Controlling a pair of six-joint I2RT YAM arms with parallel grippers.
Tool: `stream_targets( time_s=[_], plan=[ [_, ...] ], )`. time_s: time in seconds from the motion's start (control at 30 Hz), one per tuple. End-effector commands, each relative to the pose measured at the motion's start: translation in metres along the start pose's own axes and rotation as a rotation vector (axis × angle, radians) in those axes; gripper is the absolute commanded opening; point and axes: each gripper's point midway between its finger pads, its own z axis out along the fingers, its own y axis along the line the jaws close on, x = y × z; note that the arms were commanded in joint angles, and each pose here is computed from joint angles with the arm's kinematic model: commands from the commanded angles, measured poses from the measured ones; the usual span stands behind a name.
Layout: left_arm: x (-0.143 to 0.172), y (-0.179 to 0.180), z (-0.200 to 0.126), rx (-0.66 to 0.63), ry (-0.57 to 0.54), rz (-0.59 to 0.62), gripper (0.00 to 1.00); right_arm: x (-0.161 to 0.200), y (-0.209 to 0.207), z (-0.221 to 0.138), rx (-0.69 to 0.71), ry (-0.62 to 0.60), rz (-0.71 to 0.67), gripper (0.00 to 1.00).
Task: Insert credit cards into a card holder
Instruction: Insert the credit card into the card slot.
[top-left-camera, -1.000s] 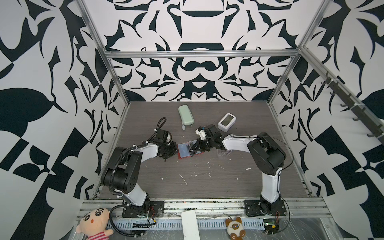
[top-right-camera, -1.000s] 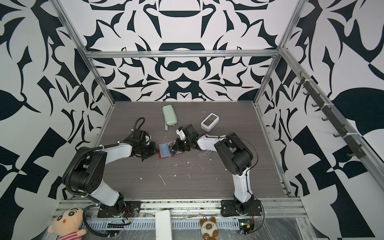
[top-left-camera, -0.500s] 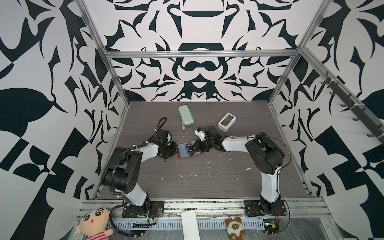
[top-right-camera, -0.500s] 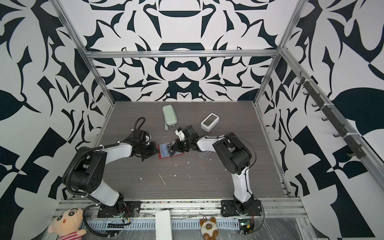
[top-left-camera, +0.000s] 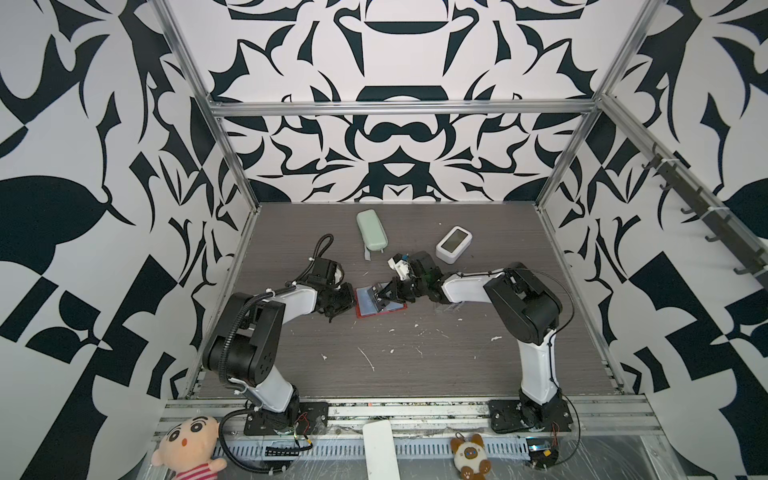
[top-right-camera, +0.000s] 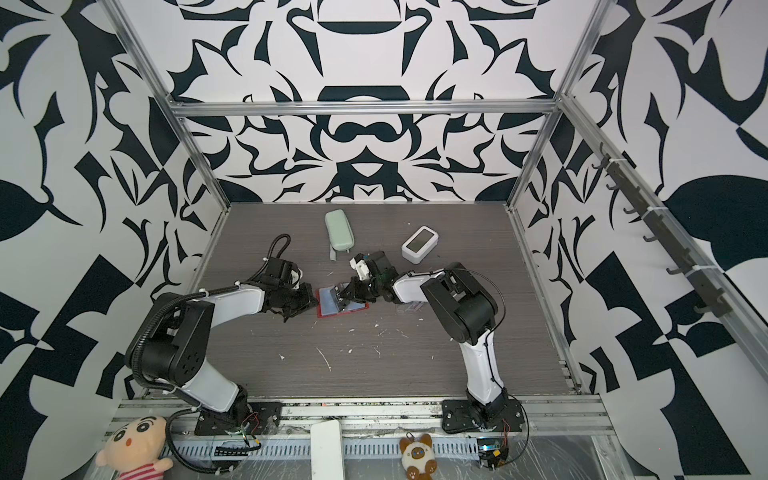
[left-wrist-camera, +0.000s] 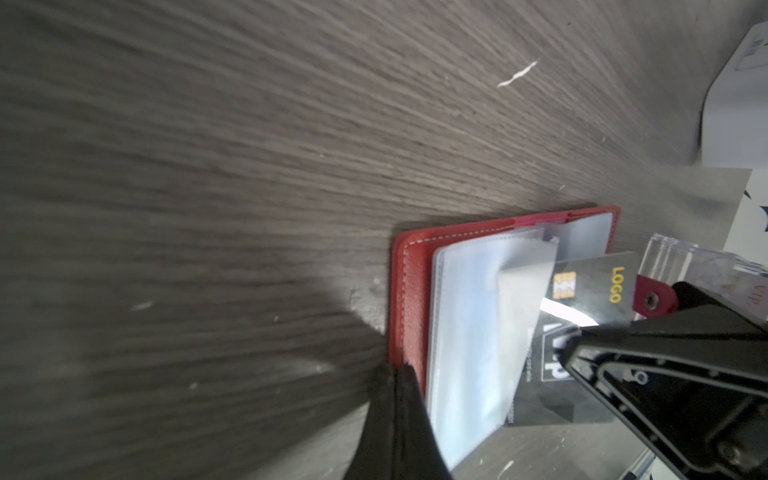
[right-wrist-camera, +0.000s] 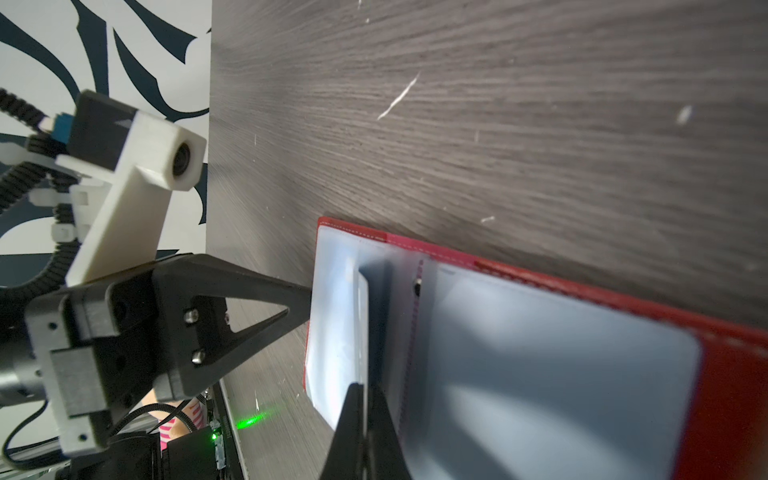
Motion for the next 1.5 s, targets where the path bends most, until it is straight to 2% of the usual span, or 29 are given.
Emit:
stream_targets(
  time_s=[0.0, 0.73, 1.0, 1.27, 1.47],
  plan=[
    [0.019, 0.021, 0.007, -0.075, 0.075, -0.032, 0.0, -0.007, 0.001, -0.001, -0.002, -0.024, -0.003, 0.0],
    [0.019, 0.023, 0.008, -0.075, 0.068, -0.051, 0.0, 0.0, -0.012, 0.004, 0.012, -0.043, 0.039, 0.0],
    [0.019, 0.023, 0.008, -0.074, 0.066, -0.052, 0.0, 0.008, -0.012, 0.002, 0.063, -0.013, 0.018, 0.18],
    [0.019, 0.022, 0.008, -0.07, 0.066, -0.053, 0.0, 0.013, -0.01, 0.002, 0.125, 0.016, -0.015, 0.3],
    [0.019, 0.022, 0.008, -0.069, 0.065, -0.053, 0.0, 0.015, -0.01, -0.005, 0.258, 0.032, -0.078, 0.41]
  ],
)
